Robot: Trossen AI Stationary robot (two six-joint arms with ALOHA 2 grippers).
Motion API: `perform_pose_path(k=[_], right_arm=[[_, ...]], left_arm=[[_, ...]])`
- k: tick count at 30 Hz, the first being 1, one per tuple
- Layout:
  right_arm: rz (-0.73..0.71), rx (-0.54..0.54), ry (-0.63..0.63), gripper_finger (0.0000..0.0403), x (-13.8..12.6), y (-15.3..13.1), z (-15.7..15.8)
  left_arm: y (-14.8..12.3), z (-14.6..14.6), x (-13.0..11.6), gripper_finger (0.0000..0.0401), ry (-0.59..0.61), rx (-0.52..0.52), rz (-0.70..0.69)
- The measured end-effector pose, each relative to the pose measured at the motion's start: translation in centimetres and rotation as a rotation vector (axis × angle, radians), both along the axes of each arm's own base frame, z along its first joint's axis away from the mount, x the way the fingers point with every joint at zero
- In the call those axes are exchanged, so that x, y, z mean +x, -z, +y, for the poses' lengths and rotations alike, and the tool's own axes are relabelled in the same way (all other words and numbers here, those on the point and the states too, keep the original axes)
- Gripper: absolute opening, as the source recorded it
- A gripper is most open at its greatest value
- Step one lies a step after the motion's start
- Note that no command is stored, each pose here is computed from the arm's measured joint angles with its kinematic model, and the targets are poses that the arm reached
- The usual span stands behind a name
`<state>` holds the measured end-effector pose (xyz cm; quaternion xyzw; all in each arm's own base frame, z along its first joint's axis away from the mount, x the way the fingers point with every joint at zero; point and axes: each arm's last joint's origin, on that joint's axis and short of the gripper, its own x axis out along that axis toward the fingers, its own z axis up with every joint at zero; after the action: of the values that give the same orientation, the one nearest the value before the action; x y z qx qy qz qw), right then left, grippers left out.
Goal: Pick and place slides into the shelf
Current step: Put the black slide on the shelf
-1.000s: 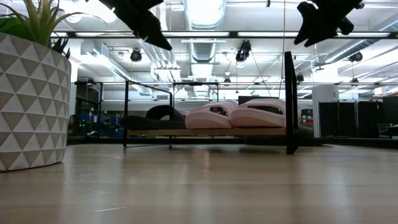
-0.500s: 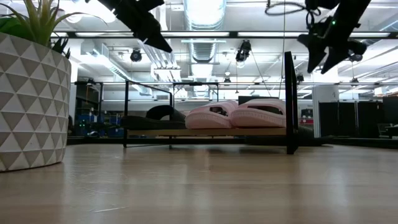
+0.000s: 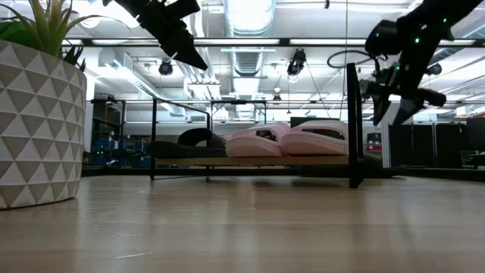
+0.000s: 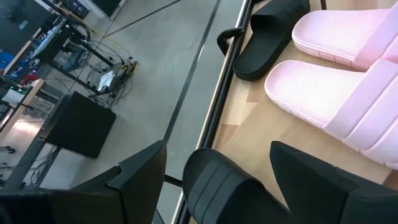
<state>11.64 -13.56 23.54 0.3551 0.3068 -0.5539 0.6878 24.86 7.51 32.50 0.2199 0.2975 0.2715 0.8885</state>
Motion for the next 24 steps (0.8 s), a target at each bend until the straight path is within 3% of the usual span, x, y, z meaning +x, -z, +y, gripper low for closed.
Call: perform_pose_path(k=[5,13,24], right_arm=[[-0.045,0.000,0.054,0.0215,-0.1,1.7,-0.4],[-0.266,-0.020,0.086,0.0215,-0.2,5.0,-0.8],[-0.215,-0.021,0.166,0.0215,-1.0,7.4,-0.2]], left_arm=[[0.0,0.0,0.0,0.0270,0.007,0.012,0.009],[0.2,0.0,-0.1,0.0270,0.007,0.011,0.018],[0.3,0.0,-0.1,0.0270,0.007,0.010,0.024]])
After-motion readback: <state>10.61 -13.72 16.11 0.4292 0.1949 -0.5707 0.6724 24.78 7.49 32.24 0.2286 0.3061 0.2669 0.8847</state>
